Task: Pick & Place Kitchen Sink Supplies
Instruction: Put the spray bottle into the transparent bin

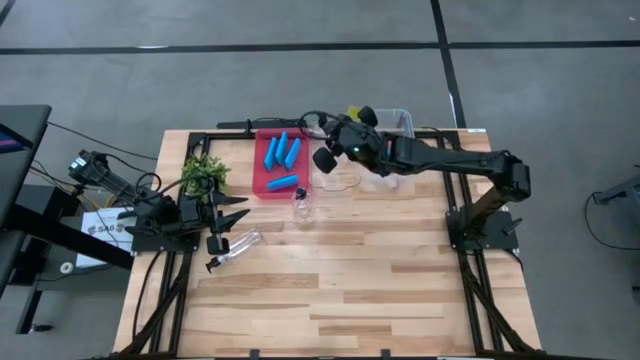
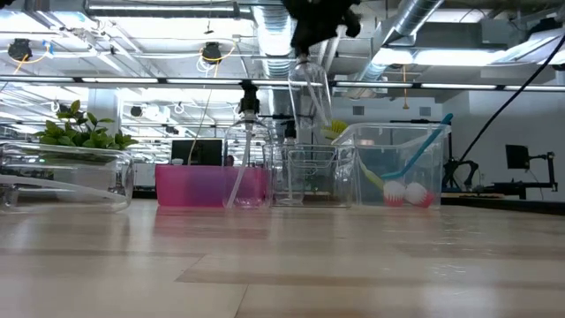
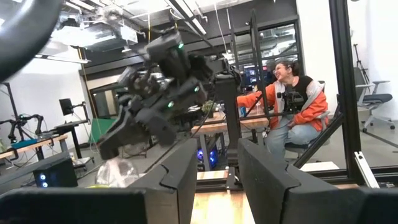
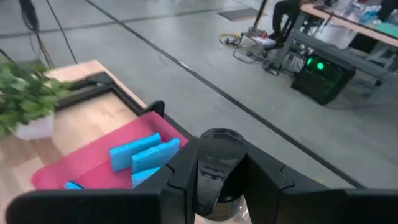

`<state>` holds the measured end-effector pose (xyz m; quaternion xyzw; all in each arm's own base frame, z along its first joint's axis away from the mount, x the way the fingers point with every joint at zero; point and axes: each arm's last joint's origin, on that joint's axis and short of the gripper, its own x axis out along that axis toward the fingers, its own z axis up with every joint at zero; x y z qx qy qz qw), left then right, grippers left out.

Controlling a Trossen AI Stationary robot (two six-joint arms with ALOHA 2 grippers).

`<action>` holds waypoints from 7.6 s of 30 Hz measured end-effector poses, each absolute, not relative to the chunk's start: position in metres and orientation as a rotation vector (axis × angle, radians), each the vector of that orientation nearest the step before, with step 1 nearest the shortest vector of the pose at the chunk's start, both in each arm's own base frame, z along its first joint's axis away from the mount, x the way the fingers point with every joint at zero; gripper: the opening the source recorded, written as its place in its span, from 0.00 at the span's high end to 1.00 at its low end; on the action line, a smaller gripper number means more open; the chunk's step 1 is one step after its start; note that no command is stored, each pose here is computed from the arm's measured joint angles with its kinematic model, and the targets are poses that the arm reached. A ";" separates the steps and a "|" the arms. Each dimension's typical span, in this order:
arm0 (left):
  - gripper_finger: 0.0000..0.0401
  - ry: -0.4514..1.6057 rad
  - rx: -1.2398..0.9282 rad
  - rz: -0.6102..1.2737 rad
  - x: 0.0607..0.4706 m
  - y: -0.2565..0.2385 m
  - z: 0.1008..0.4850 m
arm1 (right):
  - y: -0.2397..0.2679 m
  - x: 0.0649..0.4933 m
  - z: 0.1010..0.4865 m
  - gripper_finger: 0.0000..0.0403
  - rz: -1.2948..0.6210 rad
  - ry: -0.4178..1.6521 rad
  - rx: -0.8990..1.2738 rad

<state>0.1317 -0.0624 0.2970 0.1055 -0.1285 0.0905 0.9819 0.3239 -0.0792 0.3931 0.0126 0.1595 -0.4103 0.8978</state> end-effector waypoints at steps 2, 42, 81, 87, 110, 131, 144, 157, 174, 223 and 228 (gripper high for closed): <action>0.71 -0.258 0.213 0.181 0.132 -0.063 0.297 | -0.085 0.329 0.386 0.78 -0.866 0.352 0.028; 0.71 -0.255 0.216 0.180 0.133 -0.063 0.296 | -0.121 0.364 0.306 0.78 -1.270 0.336 0.296; 0.71 -0.258 0.216 0.172 0.132 -0.063 0.297 | -0.138 0.363 0.266 0.78 -1.353 0.280 0.310; 0.71 -0.259 0.217 0.168 0.133 -0.063 0.296 | -0.139 0.365 0.261 0.78 -1.358 0.294 0.304; 0.71 -0.258 0.217 0.171 0.132 -0.063 0.296 | -0.130 0.368 0.261 0.44 -1.316 0.344 0.251; 0.71 -0.258 0.217 0.171 0.133 -0.063 0.296 | -0.125 0.369 0.263 0.42 -1.266 0.413 0.169; 0.71 -0.258 0.217 0.170 0.133 -0.063 0.296 | -0.122 0.360 0.277 0.42 -1.218 0.451 0.131; 0.71 -0.258 0.217 0.171 0.132 -0.063 0.296 | -0.113 0.344 0.297 0.42 -1.200 0.487 0.089; 0.71 -0.251 0.222 0.169 0.133 -0.063 0.296 | -0.039 0.356 0.300 0.42 -1.085 0.519 -0.130; 0.71 -0.145 0.152 0.233 0.136 -0.063 0.284 | 0.108 0.331 0.220 0.72 -0.254 0.183 -0.243; 0.71 -0.064 0.172 0.211 0.137 -0.064 0.275 | 0.106 0.332 0.219 0.72 -0.256 0.194 -0.305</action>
